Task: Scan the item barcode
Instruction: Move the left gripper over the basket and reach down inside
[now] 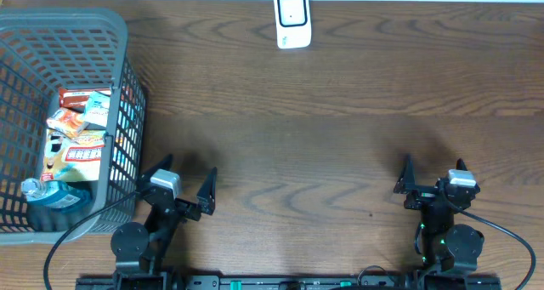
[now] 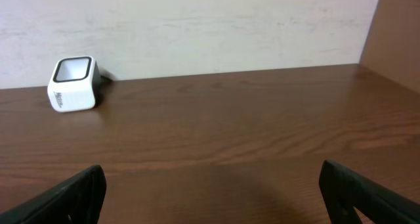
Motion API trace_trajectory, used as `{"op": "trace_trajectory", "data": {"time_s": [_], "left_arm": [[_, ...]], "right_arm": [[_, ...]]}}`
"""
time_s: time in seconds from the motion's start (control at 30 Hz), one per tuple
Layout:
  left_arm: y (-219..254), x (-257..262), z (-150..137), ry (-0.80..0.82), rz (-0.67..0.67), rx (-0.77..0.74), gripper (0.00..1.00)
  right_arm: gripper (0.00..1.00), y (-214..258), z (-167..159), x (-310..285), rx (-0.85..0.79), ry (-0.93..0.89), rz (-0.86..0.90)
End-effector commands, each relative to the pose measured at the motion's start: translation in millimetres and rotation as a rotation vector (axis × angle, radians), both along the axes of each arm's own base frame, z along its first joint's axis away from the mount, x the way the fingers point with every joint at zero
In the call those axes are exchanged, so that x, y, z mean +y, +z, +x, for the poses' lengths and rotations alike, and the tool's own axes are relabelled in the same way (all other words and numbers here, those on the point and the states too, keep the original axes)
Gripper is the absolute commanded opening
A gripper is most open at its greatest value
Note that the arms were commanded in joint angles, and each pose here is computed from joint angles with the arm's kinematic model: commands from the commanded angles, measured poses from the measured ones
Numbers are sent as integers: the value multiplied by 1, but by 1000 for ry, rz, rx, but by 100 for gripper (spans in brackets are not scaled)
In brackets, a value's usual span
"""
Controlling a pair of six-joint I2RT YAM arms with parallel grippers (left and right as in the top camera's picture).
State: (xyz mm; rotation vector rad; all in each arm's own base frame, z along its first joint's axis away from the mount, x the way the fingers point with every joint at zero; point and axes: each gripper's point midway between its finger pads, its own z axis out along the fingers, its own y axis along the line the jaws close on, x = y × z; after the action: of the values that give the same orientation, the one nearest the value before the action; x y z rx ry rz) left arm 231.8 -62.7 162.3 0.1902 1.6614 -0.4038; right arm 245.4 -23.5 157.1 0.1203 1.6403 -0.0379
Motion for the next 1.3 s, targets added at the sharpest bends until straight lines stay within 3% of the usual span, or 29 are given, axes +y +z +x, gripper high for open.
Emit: {"op": "trace_trajectory", "data": {"time_s": [0.0,0.57,1.07,1.27], "left_arm": [[26,-13,-9,-82,-71,-14,98],[155,-45,-43,-303,-109,-155,98],[311,-45,-9,-313,-123,-205,98],[311,-50,2,-356,-113,-183,98]], "right_arm": [[99,-1,0,0,0,-6,13],[99,-1,0,0,0,-6,13],[99,-1,0,0,0,-6,13],[99,-1,0,0,0,-6,13]]}}
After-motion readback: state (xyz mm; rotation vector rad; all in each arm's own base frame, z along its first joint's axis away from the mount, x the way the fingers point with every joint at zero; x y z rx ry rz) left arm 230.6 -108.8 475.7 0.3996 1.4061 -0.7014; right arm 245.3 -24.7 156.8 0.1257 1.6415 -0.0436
